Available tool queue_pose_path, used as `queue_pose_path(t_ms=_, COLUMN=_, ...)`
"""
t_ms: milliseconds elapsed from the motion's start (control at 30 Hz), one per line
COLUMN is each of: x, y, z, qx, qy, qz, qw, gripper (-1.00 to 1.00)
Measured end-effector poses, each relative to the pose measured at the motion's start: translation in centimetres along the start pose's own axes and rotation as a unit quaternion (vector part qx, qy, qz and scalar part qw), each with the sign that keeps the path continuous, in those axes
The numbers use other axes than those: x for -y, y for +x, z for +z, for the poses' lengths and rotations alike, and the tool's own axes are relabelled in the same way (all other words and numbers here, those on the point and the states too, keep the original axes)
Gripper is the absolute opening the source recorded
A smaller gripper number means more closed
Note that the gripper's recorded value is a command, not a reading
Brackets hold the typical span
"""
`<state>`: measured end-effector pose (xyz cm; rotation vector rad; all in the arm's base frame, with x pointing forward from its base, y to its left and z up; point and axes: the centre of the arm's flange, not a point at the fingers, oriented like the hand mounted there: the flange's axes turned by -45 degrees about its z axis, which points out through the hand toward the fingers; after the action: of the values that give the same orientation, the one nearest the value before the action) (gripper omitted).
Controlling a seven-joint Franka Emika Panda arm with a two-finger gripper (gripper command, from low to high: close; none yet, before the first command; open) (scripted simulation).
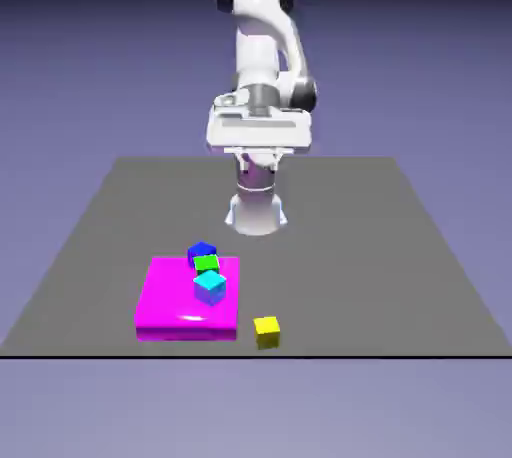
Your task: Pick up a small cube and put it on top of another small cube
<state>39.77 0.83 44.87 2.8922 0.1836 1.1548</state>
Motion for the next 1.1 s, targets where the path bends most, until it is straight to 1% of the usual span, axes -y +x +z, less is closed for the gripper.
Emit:
queue_pose_path(t_ms=133, x=1.2, y=-0.4, z=4.4, qx=0.06, qy=0.029, qz=-0.11, qw=0.992, gripper=0.0)
queue_pose_path(t_ms=233, x=2.3, y=-1.1, z=7.7, qx=0.102, qy=0.051, qz=-0.196, qw=0.974, gripper=0.0)
queue_pose_path(t_ms=367, x=3.7, y=-2.5, z=12.1, qx=0.157, qy=0.079, qz=-0.311, qw=0.934, gripper=0.0)
queue_pose_path(t_ms=467, x=4.8, y=-3.9, z=15.2, qx=0.195, qy=0.099, qz=-0.398, qw=0.891, gripper=0.0)
queue_pose_path(t_ms=667, x=6.4, y=-7.1, z=21.0, qx=0.267, qy=0.133, qz=-0.561, qw=0.772, gripper=0.0)
queue_pose_path(t_ms=900, x=7.5, y=-10.5, z=26.4, qx=0.34, qy=0.163, qz=-0.72, qw=0.583, gripper=0.0)
queue_pose_path(t_ms=933, x=7.5, y=-10.5, z=26.4, qx=0.34, qy=0.163, qz=-0.72, qw=0.583, gripper=0.0)
queue_pose_path(t_ms=1100, x=6.2, y=-14.8, z=31.2, qx=0.34, qy=0.162, qz=-0.72, qw=0.583, gripper=0.0)
